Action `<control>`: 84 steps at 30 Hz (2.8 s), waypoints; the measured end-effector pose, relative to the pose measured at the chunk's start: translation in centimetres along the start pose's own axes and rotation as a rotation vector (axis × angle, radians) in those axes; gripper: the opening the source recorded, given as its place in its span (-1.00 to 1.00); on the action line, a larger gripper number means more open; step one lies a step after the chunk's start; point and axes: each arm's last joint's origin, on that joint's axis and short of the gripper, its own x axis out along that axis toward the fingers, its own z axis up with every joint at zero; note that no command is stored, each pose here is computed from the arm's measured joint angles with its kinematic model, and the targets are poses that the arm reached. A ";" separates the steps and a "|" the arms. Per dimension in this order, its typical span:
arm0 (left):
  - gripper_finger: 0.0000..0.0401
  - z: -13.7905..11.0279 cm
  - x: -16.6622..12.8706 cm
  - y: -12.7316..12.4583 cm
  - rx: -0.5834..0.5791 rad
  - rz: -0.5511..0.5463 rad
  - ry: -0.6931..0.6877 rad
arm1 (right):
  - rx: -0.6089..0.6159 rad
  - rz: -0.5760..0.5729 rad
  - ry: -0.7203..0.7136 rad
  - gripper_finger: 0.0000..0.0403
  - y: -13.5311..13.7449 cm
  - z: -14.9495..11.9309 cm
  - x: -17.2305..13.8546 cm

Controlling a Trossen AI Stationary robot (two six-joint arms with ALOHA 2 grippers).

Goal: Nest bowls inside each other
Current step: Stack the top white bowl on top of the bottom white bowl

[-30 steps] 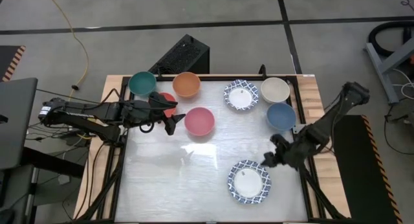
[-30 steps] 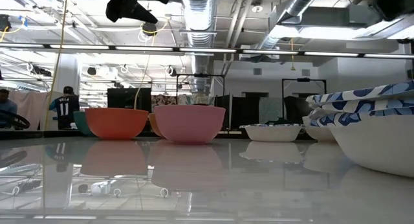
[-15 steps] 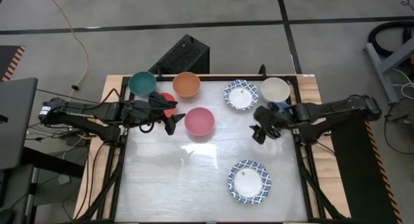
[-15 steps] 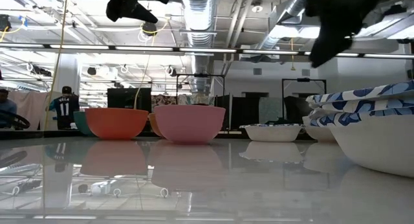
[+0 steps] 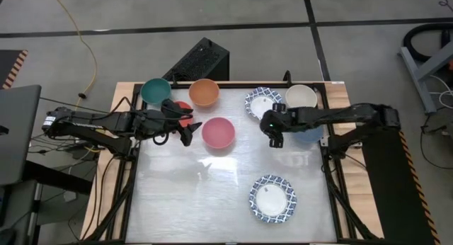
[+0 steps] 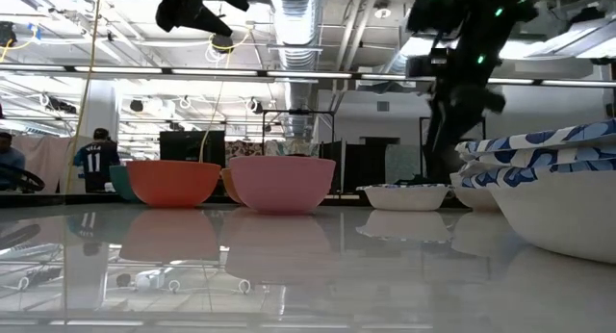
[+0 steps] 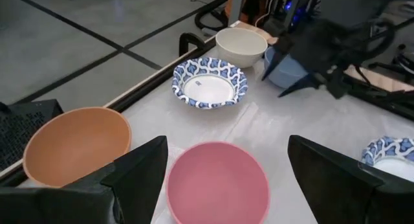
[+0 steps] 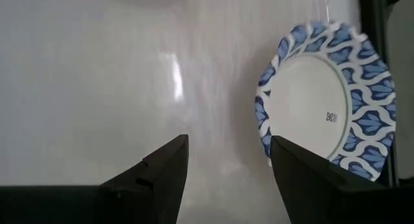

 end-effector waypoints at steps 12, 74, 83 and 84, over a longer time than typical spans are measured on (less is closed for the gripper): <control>0.54 -0.3 0.0 0.1 0.005 0.011 0.024 | 0.032 -0.070 0.162 0.17 -2.1 -0.1 6.5; 0.54 -0.2 0.0 0.6 0.031 0.159 -0.021 | -0.261 0.112 -0.305 -0.99 14.5 -0.1 -21.1; 0.54 -0.3 0.0 0.8 0.038 0.195 -0.023 | -0.378 0.121 -0.219 -0.99 20.9 -1.9 -19.8; 0.54 -0.3 0.0 0.8 0.037 0.198 -0.023 | -0.383 0.128 -0.197 -0.99 21.4 -2.0 -19.5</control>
